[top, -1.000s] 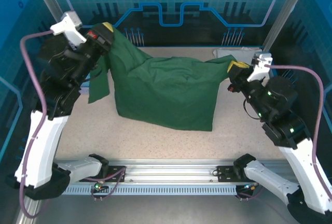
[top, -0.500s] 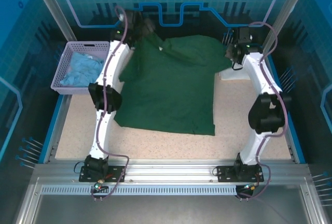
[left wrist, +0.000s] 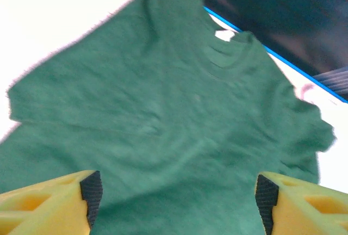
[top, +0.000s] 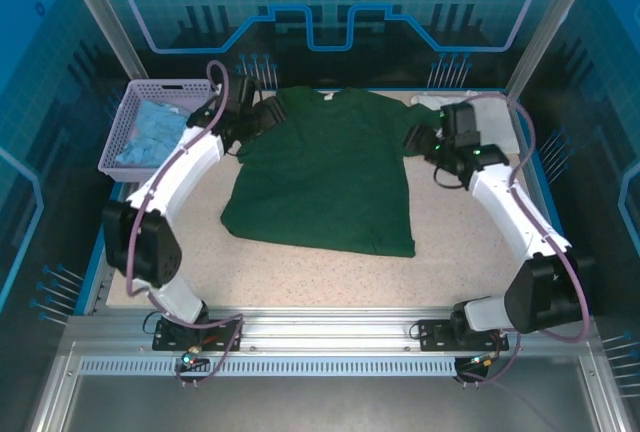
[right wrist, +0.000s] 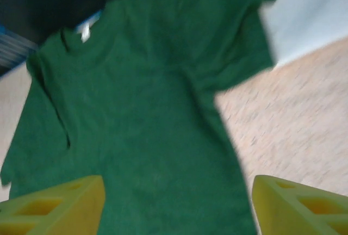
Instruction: Fold and stack the t-shirts
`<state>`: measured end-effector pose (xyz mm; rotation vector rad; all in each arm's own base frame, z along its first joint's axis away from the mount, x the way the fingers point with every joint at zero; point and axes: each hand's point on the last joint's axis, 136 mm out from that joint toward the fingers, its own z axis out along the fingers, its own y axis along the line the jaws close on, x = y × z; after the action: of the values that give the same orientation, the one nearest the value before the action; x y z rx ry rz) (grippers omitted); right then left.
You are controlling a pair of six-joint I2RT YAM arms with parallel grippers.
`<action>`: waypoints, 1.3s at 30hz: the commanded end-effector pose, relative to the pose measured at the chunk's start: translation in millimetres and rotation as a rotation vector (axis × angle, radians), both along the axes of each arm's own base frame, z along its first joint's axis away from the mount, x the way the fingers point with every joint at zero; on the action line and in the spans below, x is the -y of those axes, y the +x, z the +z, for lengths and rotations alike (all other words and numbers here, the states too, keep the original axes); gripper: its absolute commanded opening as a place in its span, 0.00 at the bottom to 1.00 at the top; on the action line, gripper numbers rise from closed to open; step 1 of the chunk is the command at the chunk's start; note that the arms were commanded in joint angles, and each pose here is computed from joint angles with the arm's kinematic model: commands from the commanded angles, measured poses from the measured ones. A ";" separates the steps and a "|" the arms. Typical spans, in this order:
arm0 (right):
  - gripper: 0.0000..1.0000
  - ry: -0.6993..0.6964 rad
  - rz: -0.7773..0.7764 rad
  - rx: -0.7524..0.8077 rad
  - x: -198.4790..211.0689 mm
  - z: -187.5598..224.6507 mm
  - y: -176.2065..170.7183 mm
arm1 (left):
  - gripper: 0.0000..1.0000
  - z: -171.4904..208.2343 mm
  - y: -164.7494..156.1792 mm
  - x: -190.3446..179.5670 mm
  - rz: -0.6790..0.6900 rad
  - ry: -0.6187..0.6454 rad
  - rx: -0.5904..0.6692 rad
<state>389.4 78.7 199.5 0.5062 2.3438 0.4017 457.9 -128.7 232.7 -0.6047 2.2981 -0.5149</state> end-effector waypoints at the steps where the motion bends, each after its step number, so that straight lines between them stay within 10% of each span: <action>1: 0.69 0.027 0.065 -0.147 -27.0 -62.8 -22.9 | 0.72 -66.6 -23.0 38.1 -0.058 -0.090 -0.133; 13: 0.88 -0.012 0.065 -0.370 -0.6 -125.9 -136.5 | 0.92 -93.7 -144.7 -15.0 -0.020 0.015 -0.222; 25: 0.70 0.138 0.194 -0.537 -30.0 -173.1 -177.8 | 0.86 -154.5 -216.0 -41.5 0.041 -0.099 -0.380; 33: 0.22 0.226 0.238 -0.521 -48.8 -171.0 -164.2 | 0.61 -185.6 -200.8 -40.4 0.054 -0.138 -0.436; 39: 0.00 0.341 0.283 -0.430 -67.5 -125.7 -150.0 | 0.13 -177.9 -183.9 -48.2 0.067 -0.137 -0.398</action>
<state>224.4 129.8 36.6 0.4944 2.8829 0.7484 262.9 -80.0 45.1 -0.9558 2.6493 -0.5266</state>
